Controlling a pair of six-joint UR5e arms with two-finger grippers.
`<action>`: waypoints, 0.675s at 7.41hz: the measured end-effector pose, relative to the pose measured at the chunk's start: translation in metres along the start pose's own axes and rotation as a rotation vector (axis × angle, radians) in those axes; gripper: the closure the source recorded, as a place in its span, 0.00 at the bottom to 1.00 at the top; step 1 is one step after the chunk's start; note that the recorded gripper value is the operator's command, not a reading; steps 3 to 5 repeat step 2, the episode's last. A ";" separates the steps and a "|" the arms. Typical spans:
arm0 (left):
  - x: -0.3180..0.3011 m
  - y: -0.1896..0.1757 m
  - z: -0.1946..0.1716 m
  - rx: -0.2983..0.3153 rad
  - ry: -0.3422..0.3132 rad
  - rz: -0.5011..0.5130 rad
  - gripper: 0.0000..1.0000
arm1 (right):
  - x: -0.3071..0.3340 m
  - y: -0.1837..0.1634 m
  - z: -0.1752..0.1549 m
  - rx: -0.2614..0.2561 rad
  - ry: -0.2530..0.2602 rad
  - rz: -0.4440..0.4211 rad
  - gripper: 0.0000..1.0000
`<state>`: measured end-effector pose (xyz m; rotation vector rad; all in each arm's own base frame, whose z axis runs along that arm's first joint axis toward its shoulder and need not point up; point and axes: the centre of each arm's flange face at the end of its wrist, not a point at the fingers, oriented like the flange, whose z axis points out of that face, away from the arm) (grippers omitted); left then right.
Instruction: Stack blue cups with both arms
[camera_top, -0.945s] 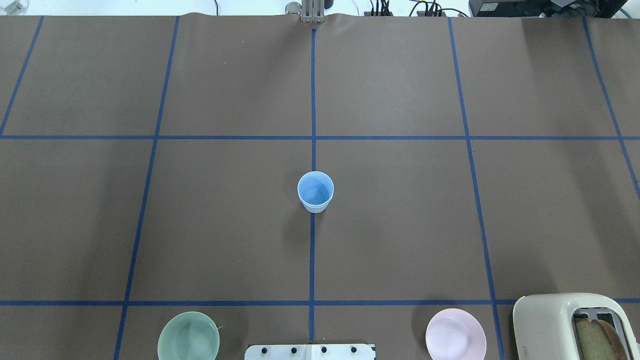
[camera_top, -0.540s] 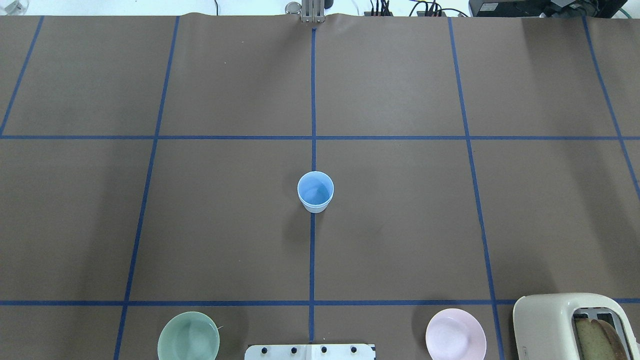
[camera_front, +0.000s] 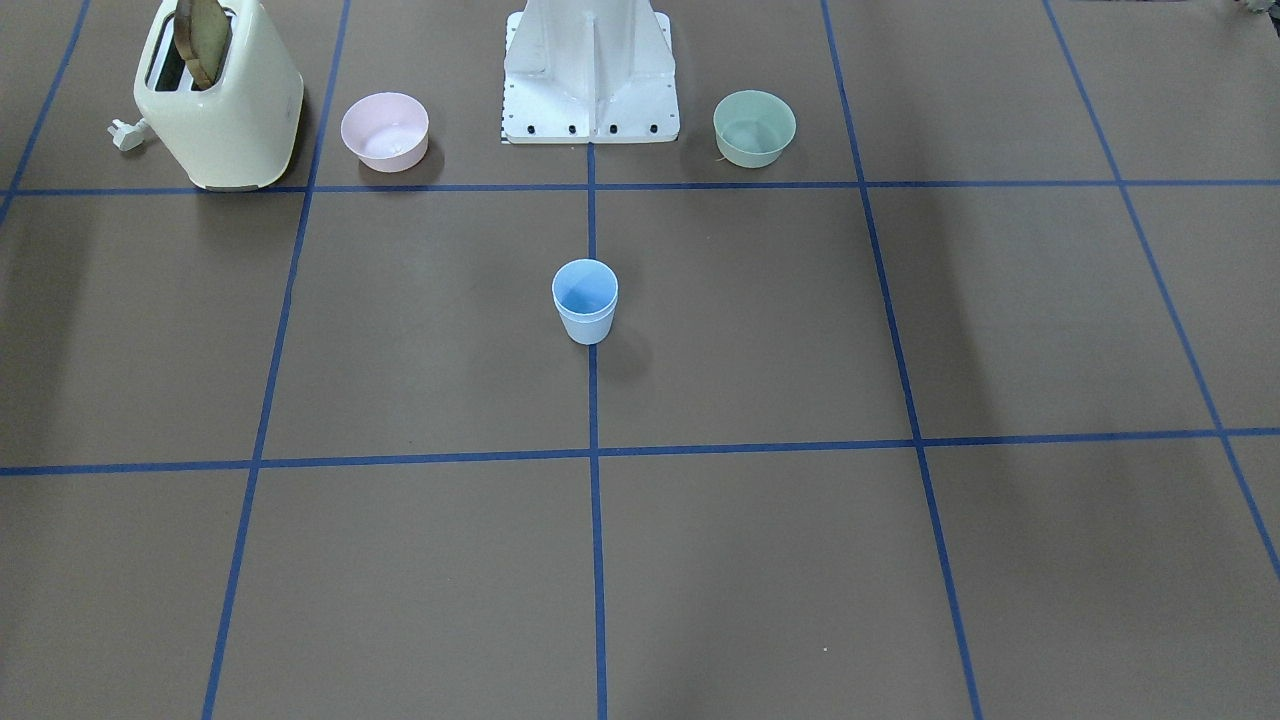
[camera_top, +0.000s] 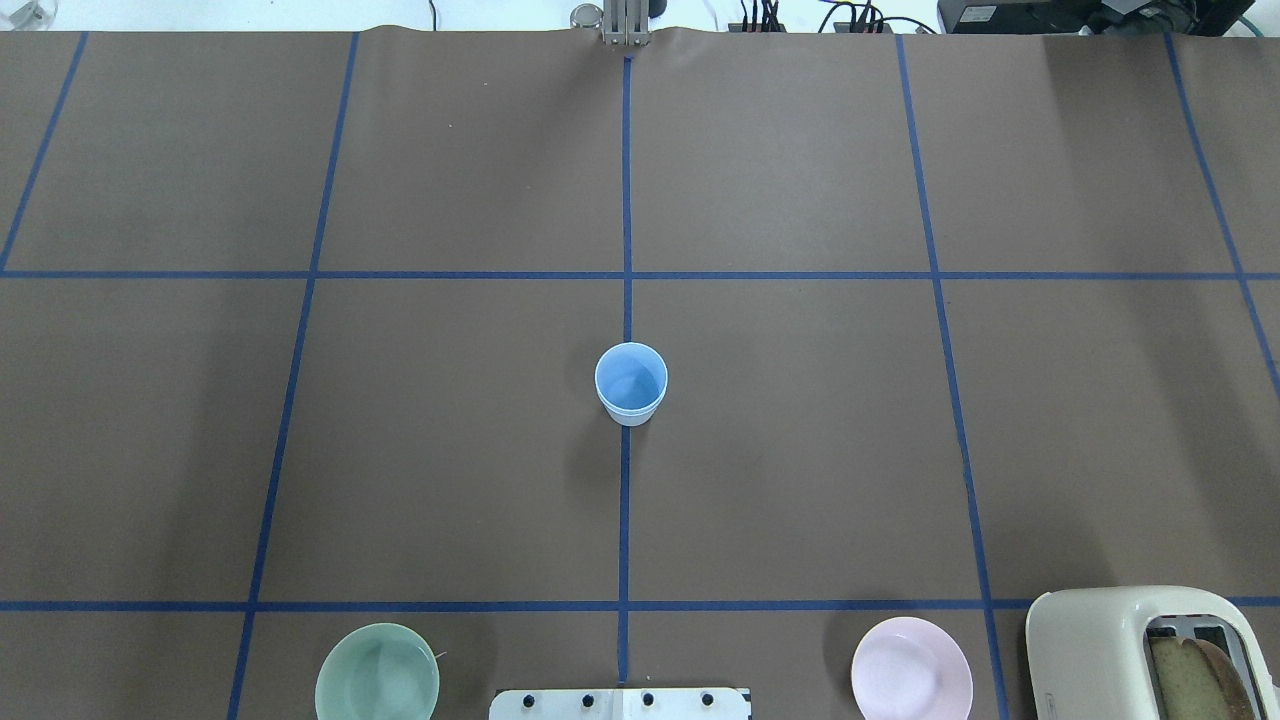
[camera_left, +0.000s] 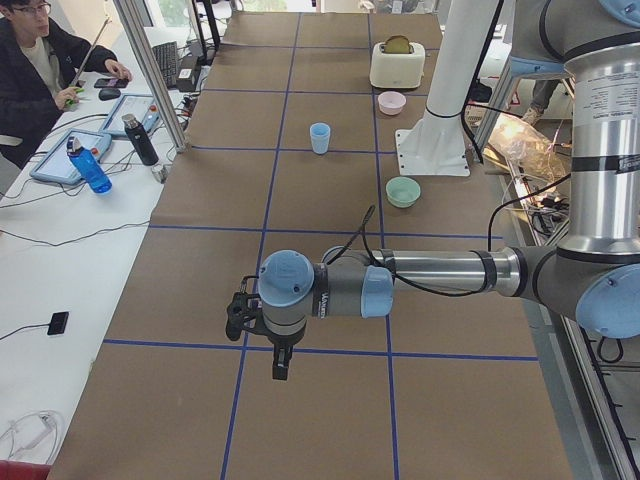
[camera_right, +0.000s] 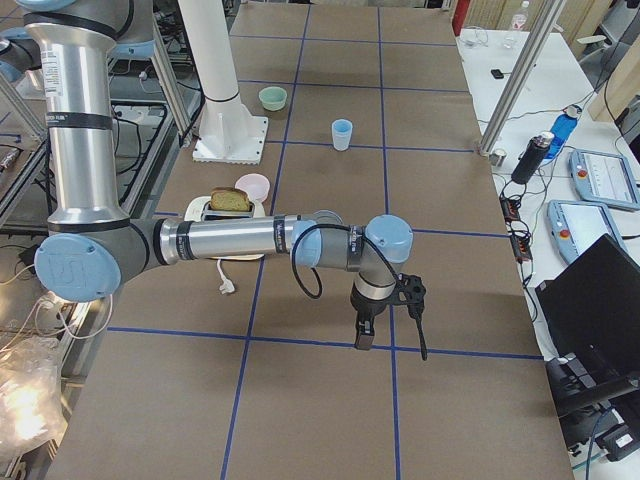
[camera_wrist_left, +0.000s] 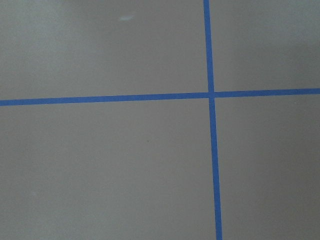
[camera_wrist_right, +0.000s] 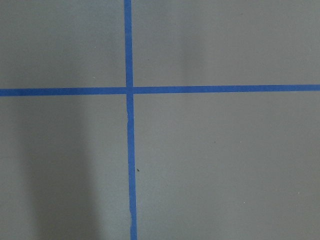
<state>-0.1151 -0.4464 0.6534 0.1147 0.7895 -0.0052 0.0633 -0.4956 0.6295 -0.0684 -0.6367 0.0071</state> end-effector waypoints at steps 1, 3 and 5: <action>-0.001 0.001 0.001 -0.001 0.000 -0.001 0.02 | 0.000 0.000 0.000 0.000 0.000 0.000 0.00; -0.001 0.002 0.001 -0.002 0.000 -0.002 0.02 | 0.000 0.000 0.000 -0.001 0.000 0.001 0.00; -0.001 0.002 0.001 -0.002 0.000 -0.002 0.02 | 0.000 0.000 0.000 -0.001 0.000 0.001 0.00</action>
